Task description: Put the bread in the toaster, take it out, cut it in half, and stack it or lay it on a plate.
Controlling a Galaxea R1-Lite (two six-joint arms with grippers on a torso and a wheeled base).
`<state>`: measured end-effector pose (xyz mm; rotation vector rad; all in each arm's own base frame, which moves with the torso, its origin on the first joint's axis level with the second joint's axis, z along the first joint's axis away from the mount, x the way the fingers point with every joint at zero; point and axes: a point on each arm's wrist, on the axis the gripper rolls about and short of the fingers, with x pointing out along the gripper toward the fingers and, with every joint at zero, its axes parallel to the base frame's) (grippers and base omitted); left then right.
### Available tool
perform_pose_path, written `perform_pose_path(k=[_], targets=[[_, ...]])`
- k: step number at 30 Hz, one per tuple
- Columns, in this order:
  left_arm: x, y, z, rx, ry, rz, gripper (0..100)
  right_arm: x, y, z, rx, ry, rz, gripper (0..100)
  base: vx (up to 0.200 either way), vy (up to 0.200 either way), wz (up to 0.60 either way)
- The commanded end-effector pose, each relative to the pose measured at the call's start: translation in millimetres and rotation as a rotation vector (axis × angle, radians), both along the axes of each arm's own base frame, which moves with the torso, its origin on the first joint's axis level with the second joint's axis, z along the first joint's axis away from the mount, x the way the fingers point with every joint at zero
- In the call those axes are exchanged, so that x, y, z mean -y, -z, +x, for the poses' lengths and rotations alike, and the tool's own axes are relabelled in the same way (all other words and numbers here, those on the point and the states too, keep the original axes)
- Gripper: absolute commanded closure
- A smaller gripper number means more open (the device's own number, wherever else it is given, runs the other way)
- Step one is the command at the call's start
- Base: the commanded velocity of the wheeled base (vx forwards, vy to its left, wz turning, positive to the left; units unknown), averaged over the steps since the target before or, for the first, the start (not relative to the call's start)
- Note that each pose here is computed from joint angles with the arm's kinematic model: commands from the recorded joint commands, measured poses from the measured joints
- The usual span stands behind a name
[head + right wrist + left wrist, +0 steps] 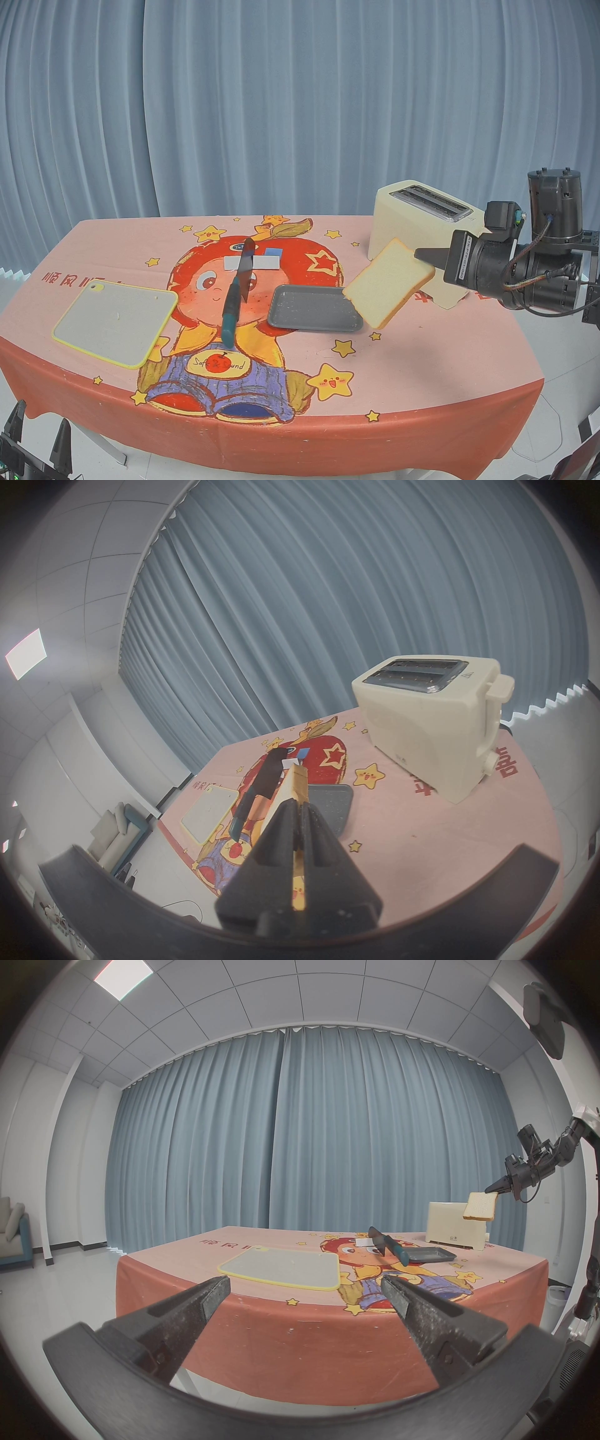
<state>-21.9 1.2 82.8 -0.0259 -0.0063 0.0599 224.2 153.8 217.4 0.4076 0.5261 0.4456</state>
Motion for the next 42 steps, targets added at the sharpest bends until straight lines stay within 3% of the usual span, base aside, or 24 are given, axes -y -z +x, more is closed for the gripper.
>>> perform_pose_path(k=[1, 42], targets=[[0, 5, 1, -0.016, -0.001, 0.0, 0, -1, 1, -1, -0.002, -0.004, -0.002, 100, 0.0, 0.2, 0.0], [0, 5, 1, -0.018, -0.001, 0.0, 0, -20, 5, -11, -0.062, -0.054, 0.058, 100, 0.0, 0.2, 0.0]])
